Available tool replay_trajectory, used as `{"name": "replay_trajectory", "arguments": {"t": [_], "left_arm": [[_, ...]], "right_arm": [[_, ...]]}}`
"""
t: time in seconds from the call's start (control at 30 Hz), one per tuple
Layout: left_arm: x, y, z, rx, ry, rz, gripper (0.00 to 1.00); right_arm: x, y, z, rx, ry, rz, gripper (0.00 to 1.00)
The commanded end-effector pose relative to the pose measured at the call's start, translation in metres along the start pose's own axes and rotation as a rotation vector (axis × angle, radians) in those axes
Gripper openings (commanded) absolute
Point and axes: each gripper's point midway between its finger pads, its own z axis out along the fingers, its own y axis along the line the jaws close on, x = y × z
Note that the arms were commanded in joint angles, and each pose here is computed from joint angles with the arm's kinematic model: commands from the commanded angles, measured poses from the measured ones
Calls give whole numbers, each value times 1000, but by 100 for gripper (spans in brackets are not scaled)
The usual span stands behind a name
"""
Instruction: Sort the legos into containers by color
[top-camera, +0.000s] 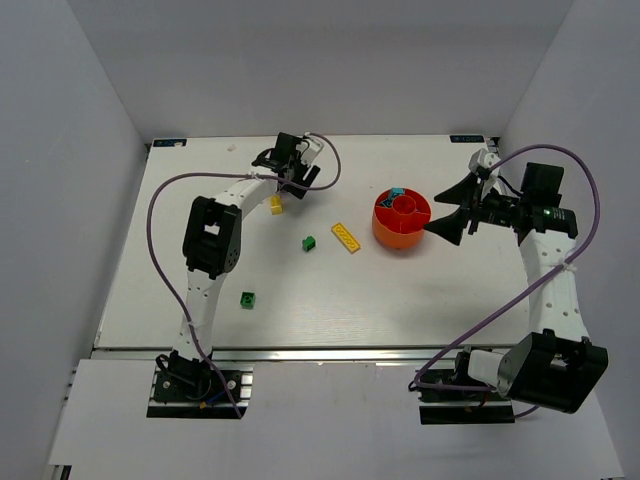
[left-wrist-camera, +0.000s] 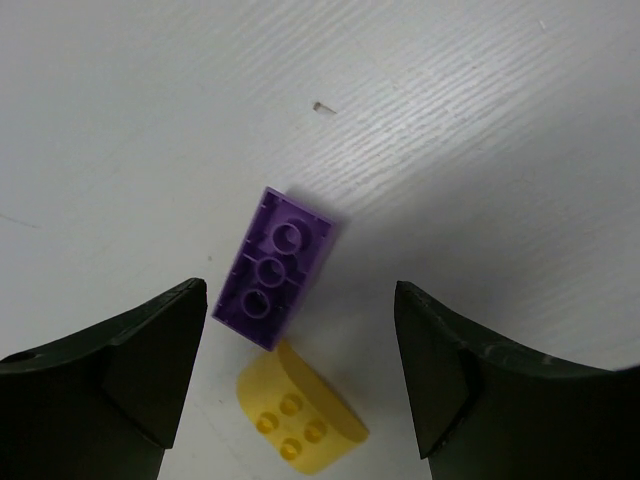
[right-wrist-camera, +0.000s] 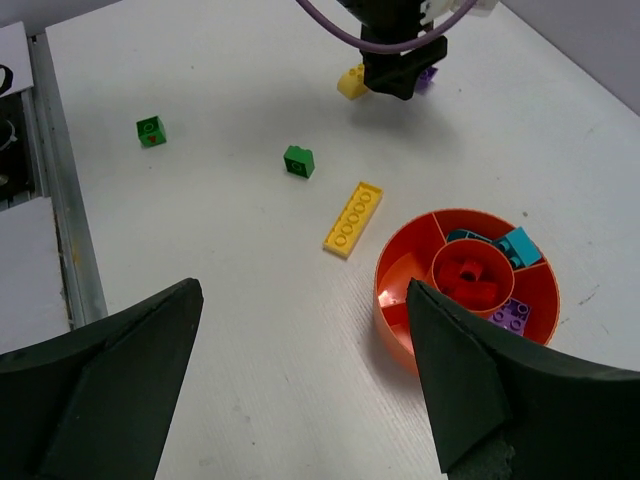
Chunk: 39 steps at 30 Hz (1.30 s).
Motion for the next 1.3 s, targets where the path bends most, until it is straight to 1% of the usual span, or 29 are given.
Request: {"name": "replay_trajectory", "arguments": {"t": [0.0, 0.1, 0.3, 0.43, 0.6, 0.67, 0.7, 0.77, 0.8, 0.83, 0.87, 0.9, 0.93, 0.97, 1.0, 1.03, 1.07, 1.1, 1.13, 1.17, 1.2, 1.23, 1.27], "left_arm": [[-43, 23, -19, 2, -108, 65, 85], [-37, 26, -6, 1, -100, 89, 85], [-17, 31, 16, 30, -71, 64, 83], [-14, 22, 19, 105, -83, 51, 81], [-10, 24, 20, 113, -83, 40, 81], [-4, 28, 21, 115, -75, 25, 79], [-4, 26, 21, 123, -75, 24, 76], [-2, 23, 21, 138, -74, 16, 63], [2, 20, 21, 147, -66, 15, 55], [3, 19, 21, 151, -64, 9, 41], [1, 20, 17, 149, -73, 8, 37], [7, 16, 17, 156, -62, 0, 33], [8, 15, 15, 160, -61, -5, 31], [-1, 18, 7, 151, -89, -9, 29], [3, 15, 4, 159, -85, -23, 28], [-2, 16, -2, 159, -103, -25, 27], [-21, 24, -19, 139, -159, -28, 25], [-34, 26, -32, 139, -197, -40, 24], [-37, 24, -42, 149, -215, -47, 24], [-55, 28, -59, 148, -278, -48, 23], [-82, 34, -95, 146, -364, -52, 23], [-88, 23, -111, 213, -402, -64, 23], [-102, 12, -133, 262, -466, -57, 22]], "right_arm": [[-10, 6, 0, -24, -38, -55, 88], [-10, 5, -1, -20, -38, -51, 87], [-8, 4, 0, -16, -36, -42, 86], [-7, 3, 0, -11, -35, -42, 86], [-6, 1, 0, -8, -36, -34, 85], [-6, 1, 0, -7, -38, -30, 85], [-6, 1, 0, -6, -37, -28, 85], [-7, 1, 0, -3, -39, -30, 85], [-6, 0, 0, -1, -38, -26, 85], [-4, -1, 1, 2, -38, -29, 84], [-4, -2, 1, 6, -37, -11, 84], [-4, -4, 1, 11, -40, -14, 82], [-2, -5, 2, 17, -38, 0, 80], [0, -7, 2, 30, -33, 38, 79], [-1, -9, 3, 36, -37, 28, 77], [1, -10, 3, 42, -34, 41, 76], [3, -12, 3, 64, -27, 86, 72], [2, -17, 4, 76, -30, 80, 70], [2, -19, 4, 89, -30, 90, 66], [6, -23, 5, 114, -21, 115, 58], [3, -28, 7, 136, -28, 113, 25], [7, -32, 8, 160, -22, 173, 1], [8, -36, 16, 186, 1, 172, 0]]}}
